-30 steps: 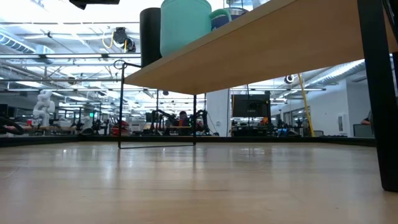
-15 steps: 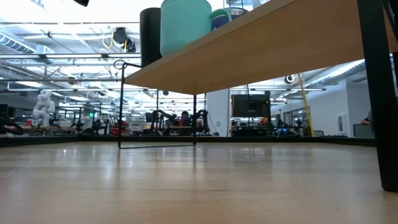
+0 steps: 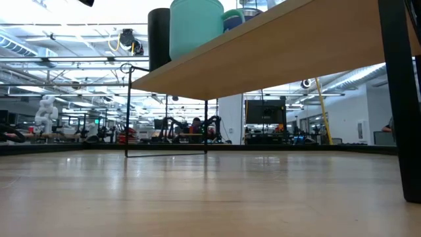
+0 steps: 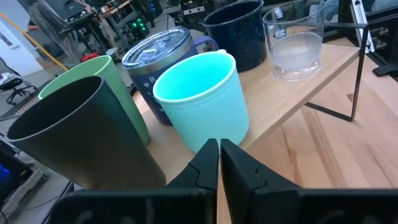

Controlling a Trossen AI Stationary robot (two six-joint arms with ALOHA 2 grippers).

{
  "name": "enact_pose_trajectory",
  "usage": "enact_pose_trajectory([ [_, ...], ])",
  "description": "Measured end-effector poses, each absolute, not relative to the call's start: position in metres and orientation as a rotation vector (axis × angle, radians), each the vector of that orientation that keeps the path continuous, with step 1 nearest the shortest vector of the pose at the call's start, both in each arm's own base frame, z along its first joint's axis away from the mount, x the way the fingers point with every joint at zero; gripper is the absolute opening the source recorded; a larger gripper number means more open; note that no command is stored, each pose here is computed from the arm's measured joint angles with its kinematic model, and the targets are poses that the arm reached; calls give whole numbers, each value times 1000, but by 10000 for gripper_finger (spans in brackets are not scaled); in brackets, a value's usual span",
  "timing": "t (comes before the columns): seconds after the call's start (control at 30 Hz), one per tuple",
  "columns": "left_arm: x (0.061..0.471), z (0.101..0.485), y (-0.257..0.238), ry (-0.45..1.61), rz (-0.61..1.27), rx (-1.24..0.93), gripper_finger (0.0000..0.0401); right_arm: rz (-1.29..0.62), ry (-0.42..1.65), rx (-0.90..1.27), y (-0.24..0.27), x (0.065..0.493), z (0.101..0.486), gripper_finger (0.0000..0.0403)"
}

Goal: Stack small to large cups/mugs on shelf
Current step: Return to Home Position

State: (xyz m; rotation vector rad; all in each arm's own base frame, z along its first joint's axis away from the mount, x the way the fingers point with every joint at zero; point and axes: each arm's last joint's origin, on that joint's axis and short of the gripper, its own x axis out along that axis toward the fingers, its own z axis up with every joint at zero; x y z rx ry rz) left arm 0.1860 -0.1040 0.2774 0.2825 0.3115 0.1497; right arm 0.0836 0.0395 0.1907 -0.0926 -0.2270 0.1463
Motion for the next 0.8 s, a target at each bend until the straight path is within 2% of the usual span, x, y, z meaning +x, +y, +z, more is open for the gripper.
enact_pose_trajectory([
  [0.47, 186, 277, -104, 313, 148, 291, 21, -3, -122, -10, 25, 91, 181, 0],
  [0.8, 186, 279, -104, 301, 147, 295, 21, -4, -57, 13, 16, 95, 174, 0],
])
